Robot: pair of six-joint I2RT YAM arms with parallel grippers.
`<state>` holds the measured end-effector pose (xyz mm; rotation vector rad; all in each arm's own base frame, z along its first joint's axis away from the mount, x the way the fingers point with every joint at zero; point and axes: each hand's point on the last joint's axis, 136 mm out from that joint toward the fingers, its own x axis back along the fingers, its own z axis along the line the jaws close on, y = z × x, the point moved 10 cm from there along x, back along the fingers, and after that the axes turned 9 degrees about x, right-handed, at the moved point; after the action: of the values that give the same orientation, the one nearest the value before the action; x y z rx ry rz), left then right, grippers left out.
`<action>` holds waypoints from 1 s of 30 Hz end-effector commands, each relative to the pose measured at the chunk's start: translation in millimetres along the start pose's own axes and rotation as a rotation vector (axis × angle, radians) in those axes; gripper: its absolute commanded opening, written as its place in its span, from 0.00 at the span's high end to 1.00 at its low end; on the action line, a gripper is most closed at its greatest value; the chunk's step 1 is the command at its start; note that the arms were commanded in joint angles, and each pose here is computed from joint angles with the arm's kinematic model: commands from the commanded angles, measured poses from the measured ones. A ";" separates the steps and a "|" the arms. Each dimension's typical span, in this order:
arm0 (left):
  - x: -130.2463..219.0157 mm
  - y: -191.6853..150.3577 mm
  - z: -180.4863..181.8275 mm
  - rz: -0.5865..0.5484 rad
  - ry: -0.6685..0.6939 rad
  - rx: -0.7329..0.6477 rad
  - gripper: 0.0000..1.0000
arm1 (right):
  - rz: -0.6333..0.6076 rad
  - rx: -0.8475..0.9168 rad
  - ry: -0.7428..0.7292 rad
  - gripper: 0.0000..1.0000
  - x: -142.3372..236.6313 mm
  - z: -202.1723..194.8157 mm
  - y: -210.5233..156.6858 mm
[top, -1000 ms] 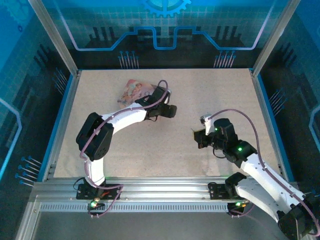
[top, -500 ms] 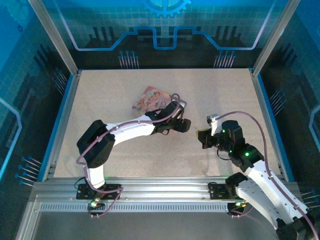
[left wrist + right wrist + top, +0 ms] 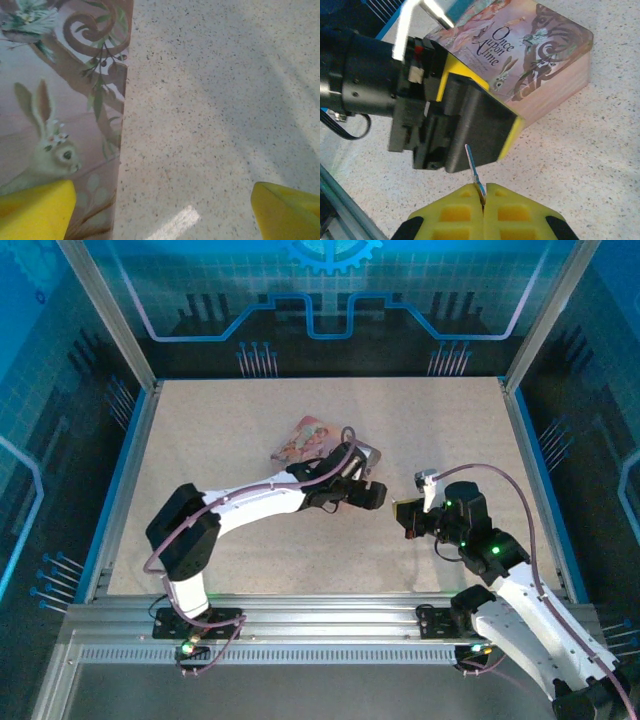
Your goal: Unlock a padlock with a key
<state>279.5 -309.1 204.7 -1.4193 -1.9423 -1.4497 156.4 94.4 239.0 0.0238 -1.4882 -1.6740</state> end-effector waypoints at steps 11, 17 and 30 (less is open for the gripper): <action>87.0 -11.9 82.2 -0.156 -0.048 0.042 0.03 | 0.019 -0.072 0.195 1.00 -44.1 7.8 13.9; 97.4 -34.4 125.1 -0.238 -0.120 0.056 0.02 | 0.048 -0.114 0.227 1.00 -78.7 8.7 27.8; 60.2 -43.6 162.1 -0.233 -0.271 0.097 0.06 | 0.112 -0.149 0.204 1.00 -150.6 -0.4 60.9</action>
<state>257.7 -135.3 161.5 -1.3782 -2.3135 -1.2625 274.8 181.6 205.0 -0.0050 -1.1799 -1.6209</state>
